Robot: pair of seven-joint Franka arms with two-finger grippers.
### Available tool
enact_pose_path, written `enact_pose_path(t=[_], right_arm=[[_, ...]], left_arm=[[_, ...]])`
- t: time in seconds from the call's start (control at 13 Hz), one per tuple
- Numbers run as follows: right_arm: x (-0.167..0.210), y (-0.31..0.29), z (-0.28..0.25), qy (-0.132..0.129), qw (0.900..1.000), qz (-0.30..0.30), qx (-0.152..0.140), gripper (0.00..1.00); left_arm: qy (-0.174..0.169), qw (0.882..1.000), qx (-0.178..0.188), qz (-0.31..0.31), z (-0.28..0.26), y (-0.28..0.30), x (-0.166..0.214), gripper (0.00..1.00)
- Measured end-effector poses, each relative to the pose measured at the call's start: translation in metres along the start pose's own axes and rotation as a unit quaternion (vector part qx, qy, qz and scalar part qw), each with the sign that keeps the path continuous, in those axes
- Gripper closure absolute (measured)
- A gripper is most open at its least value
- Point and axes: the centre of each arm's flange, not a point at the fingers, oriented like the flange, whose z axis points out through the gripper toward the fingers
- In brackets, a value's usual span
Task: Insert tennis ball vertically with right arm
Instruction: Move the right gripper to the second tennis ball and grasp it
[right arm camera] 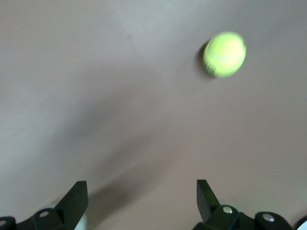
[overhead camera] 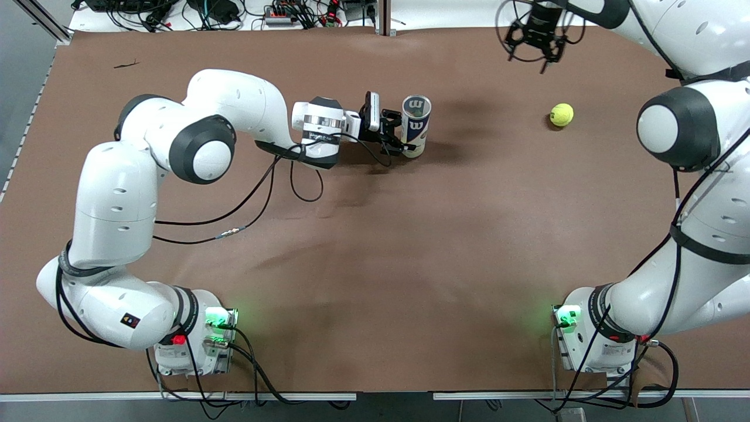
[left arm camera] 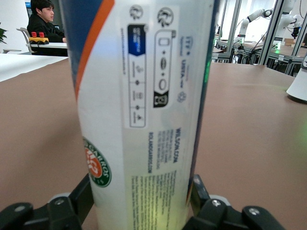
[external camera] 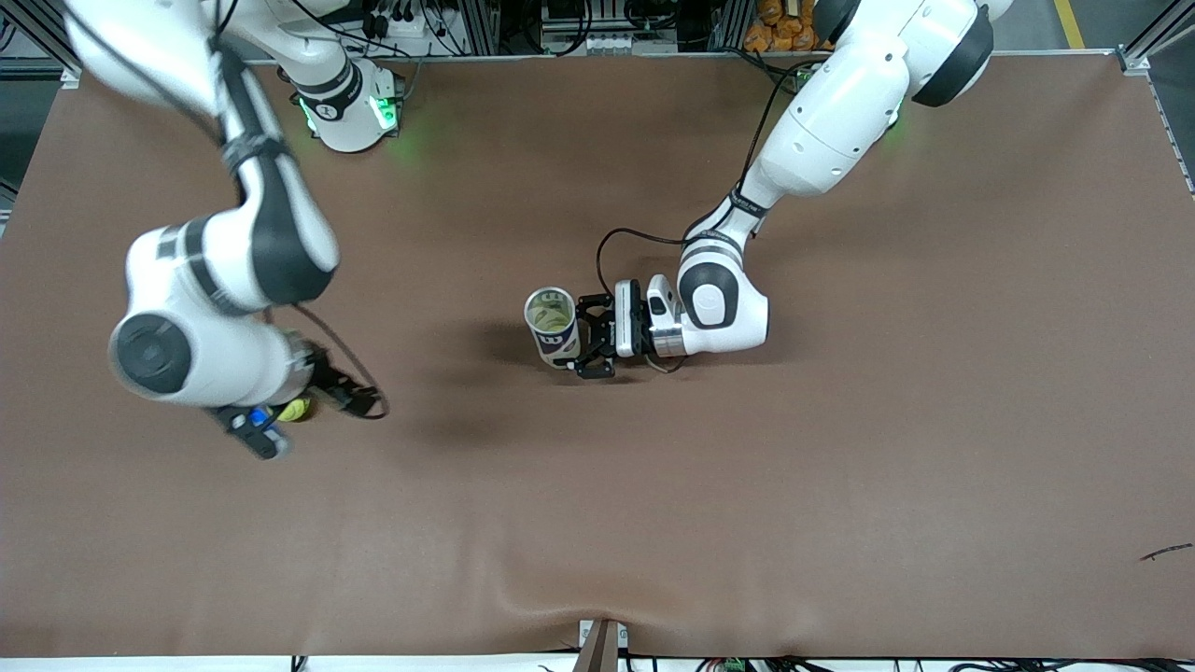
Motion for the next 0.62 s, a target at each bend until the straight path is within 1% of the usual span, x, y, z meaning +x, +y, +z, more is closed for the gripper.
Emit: enact_pose_path(t=[0.15,0.23,0.46,0.62], right_arm=[[0.029,0.016,0.028,-0.008,1.000,-0.015,-0.009,0.00],[0.040,0.021,0.043,-0.003,1.000,-0.020,-0.015,0.00],[0.061,0.034,0.097,0.033,0.998,-0.042,-0.031,0.00],[0.068,0.045,0.120,0.044,0.996,-0.060,-0.038,0.00]], left_arm=[[0.000,1.000,0.000,0.000,0.000,0.000,0.000,0.16],[0.000,1.000,0.000,0.000,0.000,0.000,-0.001,0.16],[-0.001,1.000,0.000,0.000,0.000,0.000,-0.002,0.16],[-0.001,1.000,0.000,0.000,0.000,0.000,-0.002,0.16]])
